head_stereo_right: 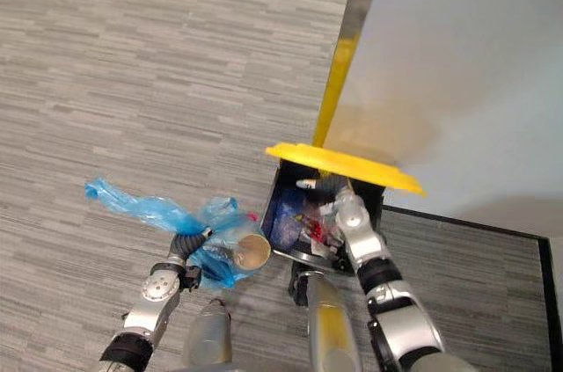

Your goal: Gather rubbish on tea table into small bin, then transfer packed bag to large trash can.

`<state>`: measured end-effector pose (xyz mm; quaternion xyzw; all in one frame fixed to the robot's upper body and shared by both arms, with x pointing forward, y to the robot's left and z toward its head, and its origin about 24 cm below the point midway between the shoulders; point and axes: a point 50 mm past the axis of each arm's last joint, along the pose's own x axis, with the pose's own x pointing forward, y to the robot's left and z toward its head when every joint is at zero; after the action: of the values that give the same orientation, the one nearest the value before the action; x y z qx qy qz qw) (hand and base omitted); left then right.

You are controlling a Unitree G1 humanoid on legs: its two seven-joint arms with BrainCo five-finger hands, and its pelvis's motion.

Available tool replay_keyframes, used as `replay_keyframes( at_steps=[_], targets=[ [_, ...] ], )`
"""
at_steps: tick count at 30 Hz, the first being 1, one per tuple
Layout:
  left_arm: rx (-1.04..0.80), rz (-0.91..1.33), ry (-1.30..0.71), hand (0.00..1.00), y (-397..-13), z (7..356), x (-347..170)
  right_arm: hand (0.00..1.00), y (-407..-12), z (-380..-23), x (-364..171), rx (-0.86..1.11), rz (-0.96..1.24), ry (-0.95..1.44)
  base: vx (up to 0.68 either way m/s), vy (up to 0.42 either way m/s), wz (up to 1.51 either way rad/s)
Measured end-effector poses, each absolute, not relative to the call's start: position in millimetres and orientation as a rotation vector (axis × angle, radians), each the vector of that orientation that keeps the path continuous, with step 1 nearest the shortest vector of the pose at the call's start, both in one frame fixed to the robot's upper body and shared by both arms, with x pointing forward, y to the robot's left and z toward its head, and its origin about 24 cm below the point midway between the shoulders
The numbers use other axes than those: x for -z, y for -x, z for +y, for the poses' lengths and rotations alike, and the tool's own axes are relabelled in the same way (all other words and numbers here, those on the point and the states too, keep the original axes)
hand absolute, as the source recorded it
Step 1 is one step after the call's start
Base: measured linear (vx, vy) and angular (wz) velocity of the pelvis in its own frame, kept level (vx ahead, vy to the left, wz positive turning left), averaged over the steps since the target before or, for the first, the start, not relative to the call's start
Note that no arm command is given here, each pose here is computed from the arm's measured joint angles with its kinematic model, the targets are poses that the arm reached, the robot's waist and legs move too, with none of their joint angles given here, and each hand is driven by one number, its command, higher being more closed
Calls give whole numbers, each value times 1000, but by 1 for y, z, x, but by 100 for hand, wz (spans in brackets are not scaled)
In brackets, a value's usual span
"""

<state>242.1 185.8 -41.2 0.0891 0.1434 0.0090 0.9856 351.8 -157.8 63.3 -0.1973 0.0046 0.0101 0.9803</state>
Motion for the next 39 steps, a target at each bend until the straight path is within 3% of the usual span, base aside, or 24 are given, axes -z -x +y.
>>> replay_keyframes(
  at_steps=[5,13,18,28,39],
  targets=[
    [-26,252,-155,100,-245,190,33,0,-368,-184,-102,37,-82,486,-17,-13,-9],
    [-8,170,-154,100,-252,195,14,0,-368,-195,-105,58,-70,508,16,29,3],
    [74,70,-133,100,-259,181,-8,0,-367,-202,-105,65,-61,525,13,42,7],
    [320,-171,-72,100,-265,135,-61,0,-373,-212,-112,77,-50,553,-3,28,5],
    [638,-364,-128,100,-280,58,-108,0,-390,-204,-159,58,-163,641,-7,49,-7]
  ],
)
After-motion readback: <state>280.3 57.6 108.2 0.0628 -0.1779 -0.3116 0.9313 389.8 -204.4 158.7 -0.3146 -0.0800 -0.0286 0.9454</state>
